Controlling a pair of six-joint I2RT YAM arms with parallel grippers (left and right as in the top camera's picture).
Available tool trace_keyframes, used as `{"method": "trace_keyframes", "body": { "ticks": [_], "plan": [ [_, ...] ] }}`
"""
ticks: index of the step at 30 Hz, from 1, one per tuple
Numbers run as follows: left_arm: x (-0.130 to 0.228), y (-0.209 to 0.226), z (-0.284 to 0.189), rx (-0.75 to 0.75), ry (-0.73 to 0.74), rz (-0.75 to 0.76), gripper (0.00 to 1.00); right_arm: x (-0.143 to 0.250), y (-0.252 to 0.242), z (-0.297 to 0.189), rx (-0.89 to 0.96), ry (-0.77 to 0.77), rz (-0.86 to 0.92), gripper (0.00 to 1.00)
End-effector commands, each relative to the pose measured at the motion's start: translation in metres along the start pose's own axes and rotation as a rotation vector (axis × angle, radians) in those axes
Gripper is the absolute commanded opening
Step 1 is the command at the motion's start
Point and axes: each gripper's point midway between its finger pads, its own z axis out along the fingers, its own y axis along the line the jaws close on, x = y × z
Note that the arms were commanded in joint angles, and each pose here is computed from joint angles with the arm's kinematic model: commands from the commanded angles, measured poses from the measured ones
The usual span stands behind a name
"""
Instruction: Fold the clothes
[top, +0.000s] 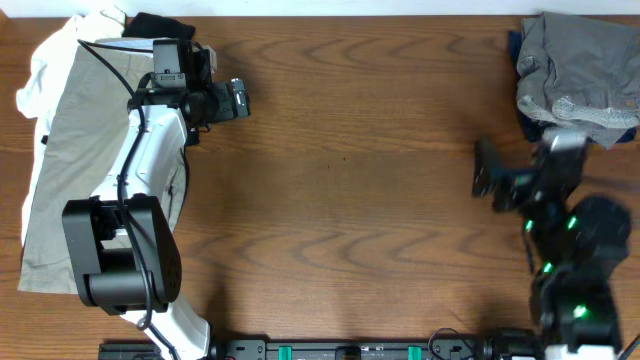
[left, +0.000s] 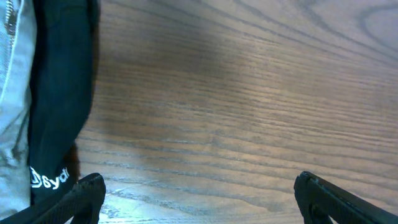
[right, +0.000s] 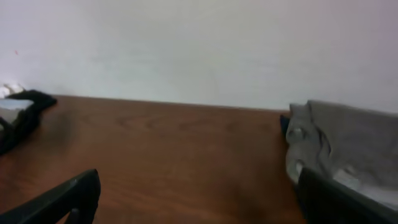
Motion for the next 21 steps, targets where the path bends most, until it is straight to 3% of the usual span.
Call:
{"method": "trace_keyframes", "body": {
  "ticks": [1,12,21],
  "plan": [
    [-0.005,0.002,0.001,-0.005,-0.008,0.001,0.98,0.027,-0.001,-0.011,0.015,-0.025,0.013,0.99],
    [-0.005,0.001,0.001,-0.005,-0.008,0.001,0.98,0.079,-0.01,-0.031,0.077,-0.101,0.001,0.99],
    [-0.005,0.001,0.001,-0.005,-0.008,0.001,0.98,0.086,-0.01,-0.03,0.072,-0.216,-0.015,0.99]
  ]
}}
